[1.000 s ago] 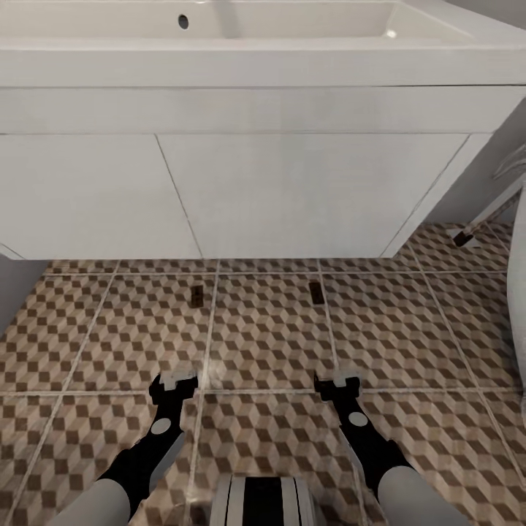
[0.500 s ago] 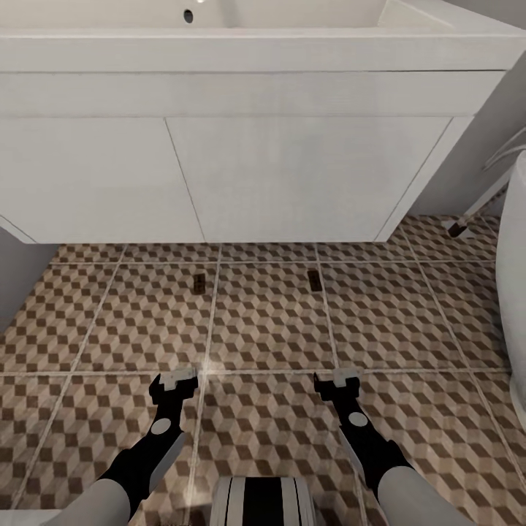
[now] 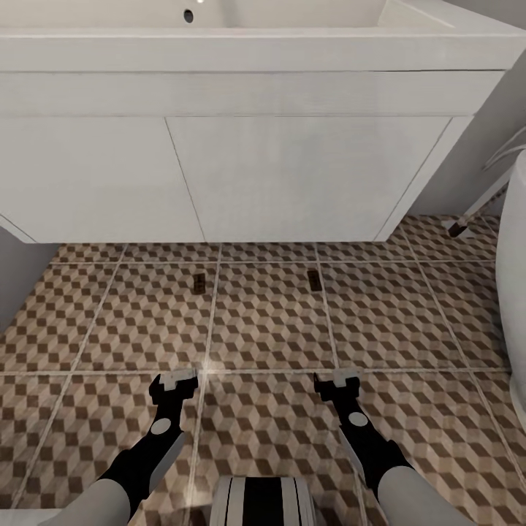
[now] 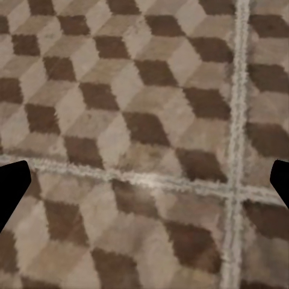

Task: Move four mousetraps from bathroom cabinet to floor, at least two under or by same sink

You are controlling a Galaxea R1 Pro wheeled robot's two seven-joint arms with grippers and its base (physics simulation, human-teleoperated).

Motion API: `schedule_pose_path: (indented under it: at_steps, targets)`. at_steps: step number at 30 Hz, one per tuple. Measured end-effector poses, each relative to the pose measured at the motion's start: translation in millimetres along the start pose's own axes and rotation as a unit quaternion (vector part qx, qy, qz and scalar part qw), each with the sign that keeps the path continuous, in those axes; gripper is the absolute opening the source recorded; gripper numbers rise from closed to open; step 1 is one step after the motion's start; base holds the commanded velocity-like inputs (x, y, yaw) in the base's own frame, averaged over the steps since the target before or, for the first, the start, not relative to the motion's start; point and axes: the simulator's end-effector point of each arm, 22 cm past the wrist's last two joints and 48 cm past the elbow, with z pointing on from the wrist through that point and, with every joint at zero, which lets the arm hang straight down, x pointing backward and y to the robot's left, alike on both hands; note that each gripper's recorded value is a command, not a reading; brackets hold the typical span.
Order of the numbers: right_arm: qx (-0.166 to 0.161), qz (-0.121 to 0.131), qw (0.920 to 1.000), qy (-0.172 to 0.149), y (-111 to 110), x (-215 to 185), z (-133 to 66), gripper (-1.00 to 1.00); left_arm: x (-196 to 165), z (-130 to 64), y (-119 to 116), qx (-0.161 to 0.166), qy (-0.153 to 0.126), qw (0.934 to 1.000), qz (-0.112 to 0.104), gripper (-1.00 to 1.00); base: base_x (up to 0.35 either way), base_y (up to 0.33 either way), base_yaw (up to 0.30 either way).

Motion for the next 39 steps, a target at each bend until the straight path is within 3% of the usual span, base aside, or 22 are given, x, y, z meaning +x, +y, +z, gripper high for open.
schedule_pose_path:
  at_steps: [26, 39]
  targets:
    - [0.000, 0.000, 1.0000, 0.001, 0.0, 0.7, 0.1, 1.00, 2.8, 0.0, 0.4, 0.000, 0.004, 1.0000, 0.001, 1.00, -0.291, 0.000, 0.000]
    - [0.000, 0.001, 1.0000, 0.000, 0.0, 0.4, -0.1, 1.00, 1.6, 0.1, -0.4, 0.004, 0.001, 1.0000, -0.001, 1.00, -0.062, 0.000, 0.000]
